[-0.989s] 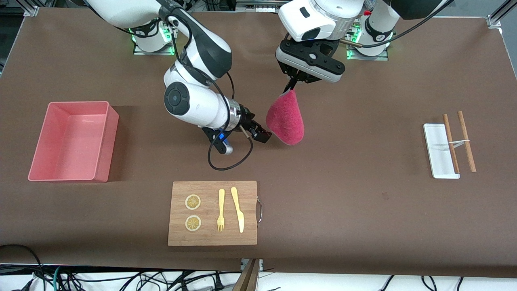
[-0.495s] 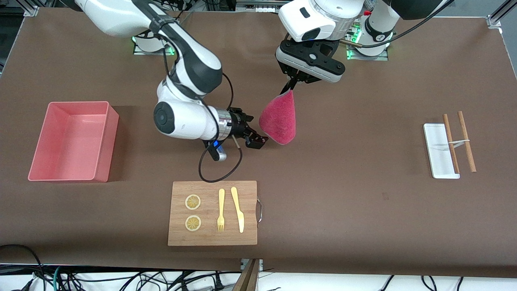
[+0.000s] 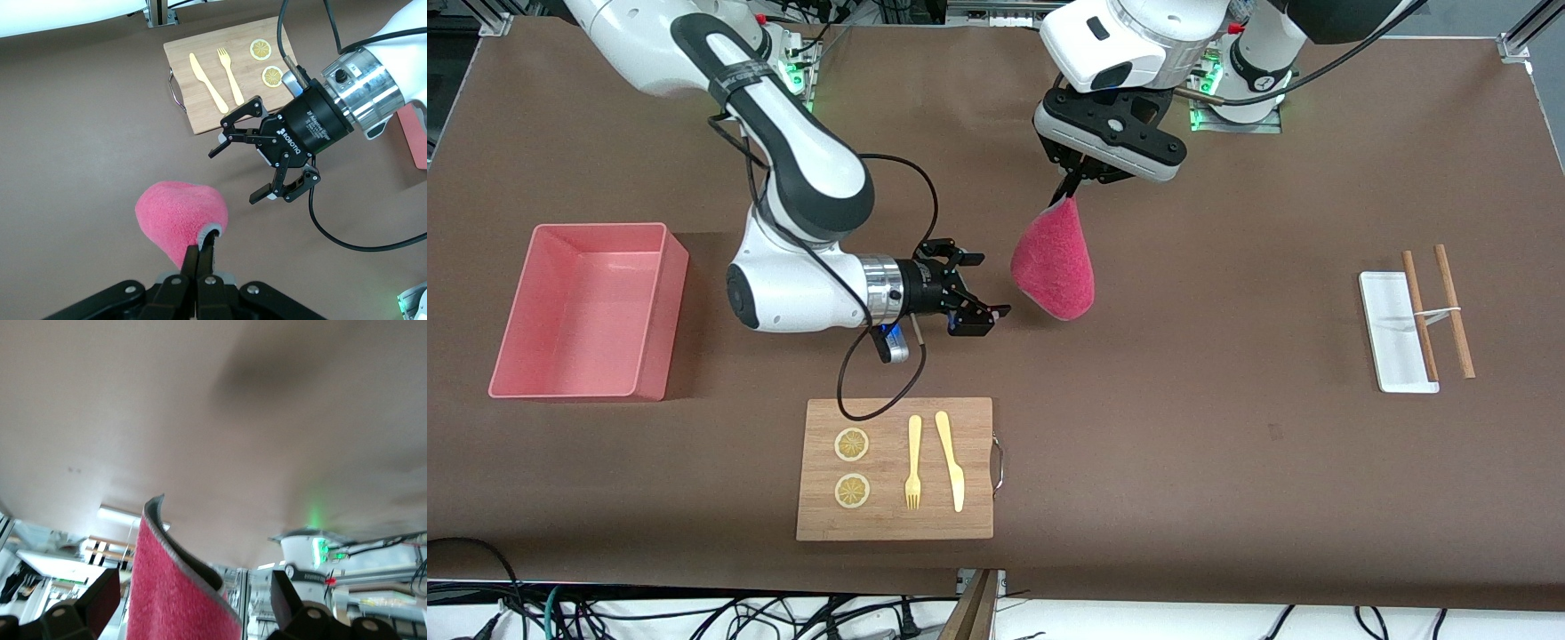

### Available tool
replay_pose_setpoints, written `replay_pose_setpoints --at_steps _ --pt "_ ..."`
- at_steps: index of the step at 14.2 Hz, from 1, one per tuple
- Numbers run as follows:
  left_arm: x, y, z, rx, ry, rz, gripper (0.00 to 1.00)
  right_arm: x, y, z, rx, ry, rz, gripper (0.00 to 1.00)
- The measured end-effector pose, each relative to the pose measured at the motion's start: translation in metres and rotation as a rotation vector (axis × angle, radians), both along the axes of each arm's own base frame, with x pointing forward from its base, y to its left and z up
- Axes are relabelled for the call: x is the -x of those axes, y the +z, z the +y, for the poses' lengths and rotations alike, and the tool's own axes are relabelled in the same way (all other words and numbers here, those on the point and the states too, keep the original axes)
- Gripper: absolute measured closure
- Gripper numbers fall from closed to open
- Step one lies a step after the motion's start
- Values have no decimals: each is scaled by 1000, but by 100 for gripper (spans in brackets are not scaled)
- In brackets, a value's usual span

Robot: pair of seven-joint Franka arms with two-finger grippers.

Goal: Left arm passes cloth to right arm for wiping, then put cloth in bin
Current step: 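Grasp the hanging end of the cloth with the right gripper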

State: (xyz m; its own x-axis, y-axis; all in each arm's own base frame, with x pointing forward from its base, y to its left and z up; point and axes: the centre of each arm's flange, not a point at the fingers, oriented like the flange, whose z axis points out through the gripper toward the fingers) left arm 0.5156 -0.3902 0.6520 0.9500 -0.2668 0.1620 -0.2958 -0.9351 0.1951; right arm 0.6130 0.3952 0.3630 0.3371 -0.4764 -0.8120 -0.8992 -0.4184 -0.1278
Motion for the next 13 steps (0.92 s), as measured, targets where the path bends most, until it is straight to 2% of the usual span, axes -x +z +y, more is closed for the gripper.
replay_pose_setpoints --at_steps 3,6,9,13 --pt "0 0 0 0 0 0 98 8 -18 -3 -84 -8 4 0" --pt "0 0 0 0 0 0 98 23 -42 -1 -148 -36 -8 0" --pt "0 0 0 0 0 1 98 31 -51 -1 -209 -69 2 0" --pt "0 -1 0 0 0 1 98 35 -44 8 -251 -106 9 0"
